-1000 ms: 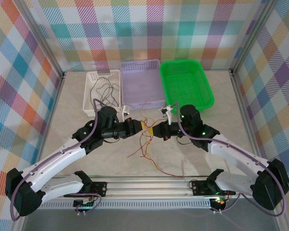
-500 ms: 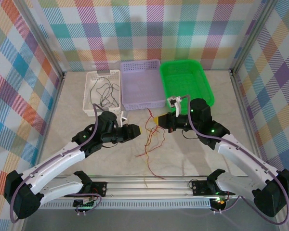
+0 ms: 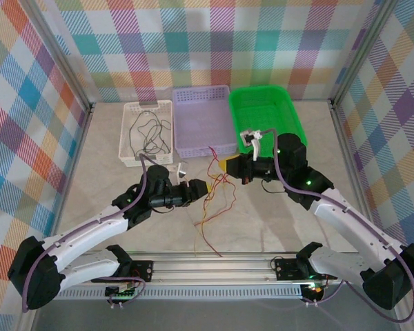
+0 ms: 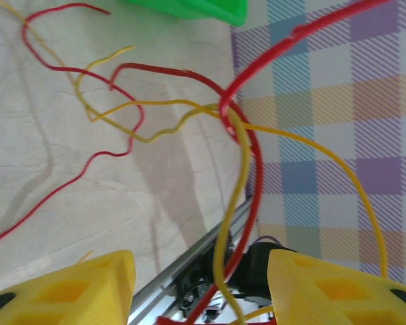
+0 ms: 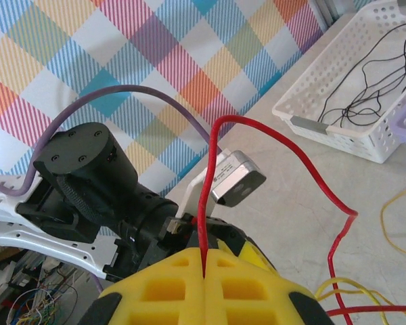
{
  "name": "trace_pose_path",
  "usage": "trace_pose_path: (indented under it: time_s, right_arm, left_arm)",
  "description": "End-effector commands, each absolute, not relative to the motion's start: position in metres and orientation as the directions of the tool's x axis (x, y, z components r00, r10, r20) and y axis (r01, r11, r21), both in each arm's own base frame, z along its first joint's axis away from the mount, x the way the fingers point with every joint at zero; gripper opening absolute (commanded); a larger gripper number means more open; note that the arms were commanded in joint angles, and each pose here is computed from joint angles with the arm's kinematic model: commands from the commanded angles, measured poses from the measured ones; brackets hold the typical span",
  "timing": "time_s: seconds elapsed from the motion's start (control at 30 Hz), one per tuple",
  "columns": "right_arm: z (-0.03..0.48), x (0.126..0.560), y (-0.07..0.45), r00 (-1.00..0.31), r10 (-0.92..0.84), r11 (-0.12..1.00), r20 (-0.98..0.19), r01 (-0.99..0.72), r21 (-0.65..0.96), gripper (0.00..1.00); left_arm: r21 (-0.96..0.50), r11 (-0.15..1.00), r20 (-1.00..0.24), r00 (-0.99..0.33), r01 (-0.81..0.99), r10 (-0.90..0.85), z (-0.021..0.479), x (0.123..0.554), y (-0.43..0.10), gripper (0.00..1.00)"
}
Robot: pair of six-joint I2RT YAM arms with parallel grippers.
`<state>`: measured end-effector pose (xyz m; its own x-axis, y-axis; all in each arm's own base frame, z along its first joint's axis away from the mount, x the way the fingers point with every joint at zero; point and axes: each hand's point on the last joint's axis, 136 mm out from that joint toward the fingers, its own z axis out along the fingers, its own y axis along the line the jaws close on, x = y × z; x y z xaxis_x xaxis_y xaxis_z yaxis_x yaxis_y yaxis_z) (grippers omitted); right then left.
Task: Untangle the cables
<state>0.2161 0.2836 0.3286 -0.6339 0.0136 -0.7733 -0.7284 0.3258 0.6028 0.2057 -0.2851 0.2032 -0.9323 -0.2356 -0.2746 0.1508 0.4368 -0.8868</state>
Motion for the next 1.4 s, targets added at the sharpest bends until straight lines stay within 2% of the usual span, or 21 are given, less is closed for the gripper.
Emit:
trace_pose_path:
  time_s: [0.0,0.1,0.27,0.37,0.67,0.87,0.97,1.2,1.37]
  right_arm:
    - [0.345,0.215,0.288,-0.607,0.009,0.279,-0.795,-0.762,0.585,0.0]
    - [0.342,0.216,0.29,-0.614,0.009,0.275,-0.789,-0.757,0.593,0.0]
    - [0.346,0.217,0.287,-0.599,0.023,0.29,-0.8,-0.762,0.579,0.0]
    - [0.35,0.215,0.284,-0.588,0.028,0.296,-0.809,-0.768,0.568,0.0]
    - [0.361,0.212,0.282,-0.57,0.047,0.283,-0.82,-0.78,0.558,0.0]
    - [0.364,0.212,0.28,-0.561,0.057,0.291,-0.826,-0.782,0.551,0.0]
    - [0.367,0.211,0.277,-0.551,0.062,0.299,-0.832,-0.786,0.542,0.0]
    - [0.374,0.213,0.265,-0.518,0.074,0.365,-0.852,-0.782,0.506,0.0]
    - [0.379,0.217,0.247,-0.486,0.081,0.46,-0.87,-0.756,0.465,0.0]
  left_arm:
    - [-0.912,0.341,-0.31,-0.927,0.228,-0.209,0.226,0.197,-0.303,0.54]
    - [-0.913,0.319,-0.325,-0.927,0.255,-0.186,0.231,0.192,-0.312,0.51]
    - [-0.899,0.347,-0.337,-0.928,0.268,-0.158,0.225,0.188,-0.315,0.36]
    - [-0.89,0.362,-0.35,-0.924,0.277,-0.155,0.224,0.188,-0.313,0.31]
    - [-0.886,0.368,-0.349,-0.928,0.281,-0.132,0.217,0.19,-0.32,0.31]
    - [-0.882,0.367,-0.358,-0.927,0.296,-0.113,0.217,0.191,-0.325,0.08]
    - [-0.877,0.378,-0.361,-0.926,0.296,-0.113,0.213,0.192,-0.325,0.0]
    - [-0.859,0.419,-0.369,-0.923,0.294,-0.111,0.203,0.193,-0.321,0.0]
    - [-0.827,0.476,-0.387,-0.917,0.299,-0.095,0.192,0.192,-0.312,0.0]
